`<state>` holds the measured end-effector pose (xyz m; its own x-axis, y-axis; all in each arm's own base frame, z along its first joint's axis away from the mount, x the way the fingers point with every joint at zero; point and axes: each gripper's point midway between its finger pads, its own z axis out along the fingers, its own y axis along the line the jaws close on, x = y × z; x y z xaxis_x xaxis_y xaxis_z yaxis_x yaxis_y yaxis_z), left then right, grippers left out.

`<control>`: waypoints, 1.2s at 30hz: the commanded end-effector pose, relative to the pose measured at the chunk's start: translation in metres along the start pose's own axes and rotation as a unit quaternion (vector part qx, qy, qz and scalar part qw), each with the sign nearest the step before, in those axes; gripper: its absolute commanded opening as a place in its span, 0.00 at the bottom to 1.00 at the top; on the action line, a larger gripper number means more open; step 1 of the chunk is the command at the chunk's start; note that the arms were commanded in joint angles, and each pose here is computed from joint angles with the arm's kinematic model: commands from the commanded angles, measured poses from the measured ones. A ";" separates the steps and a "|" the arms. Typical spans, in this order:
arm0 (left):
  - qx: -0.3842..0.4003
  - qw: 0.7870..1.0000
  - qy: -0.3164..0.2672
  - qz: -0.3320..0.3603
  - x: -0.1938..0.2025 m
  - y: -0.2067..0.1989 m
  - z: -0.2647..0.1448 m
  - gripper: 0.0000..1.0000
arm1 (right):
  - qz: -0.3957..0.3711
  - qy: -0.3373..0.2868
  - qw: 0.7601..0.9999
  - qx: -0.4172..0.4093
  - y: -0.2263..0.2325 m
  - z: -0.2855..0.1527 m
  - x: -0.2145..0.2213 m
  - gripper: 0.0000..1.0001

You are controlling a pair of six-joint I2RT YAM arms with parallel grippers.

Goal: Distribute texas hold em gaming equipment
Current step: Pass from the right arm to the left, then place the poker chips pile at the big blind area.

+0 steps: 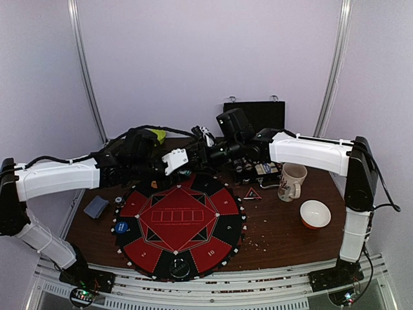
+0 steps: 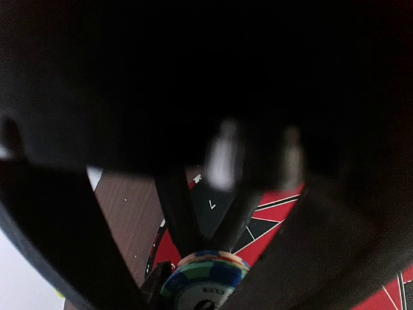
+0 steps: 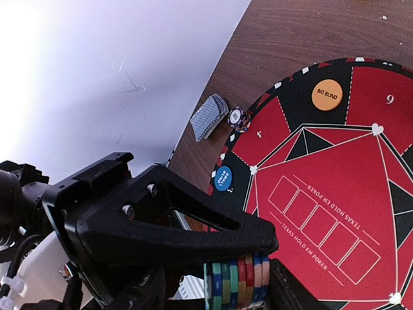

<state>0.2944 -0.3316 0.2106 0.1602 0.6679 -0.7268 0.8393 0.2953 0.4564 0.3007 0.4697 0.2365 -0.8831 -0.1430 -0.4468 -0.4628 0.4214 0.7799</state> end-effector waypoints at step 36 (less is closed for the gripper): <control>-0.114 0.917 0.214 -0.317 0.196 0.144 0.117 0.00 | -0.048 -0.089 0.951 0.292 -0.116 -0.113 -0.026 0.57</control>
<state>0.4998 -0.2249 0.0794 -0.5898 0.5106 -0.6256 0.5479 0.8222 0.1544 0.3742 0.3318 0.2008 -0.7954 -0.0644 -0.6027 -0.3728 0.8361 0.4026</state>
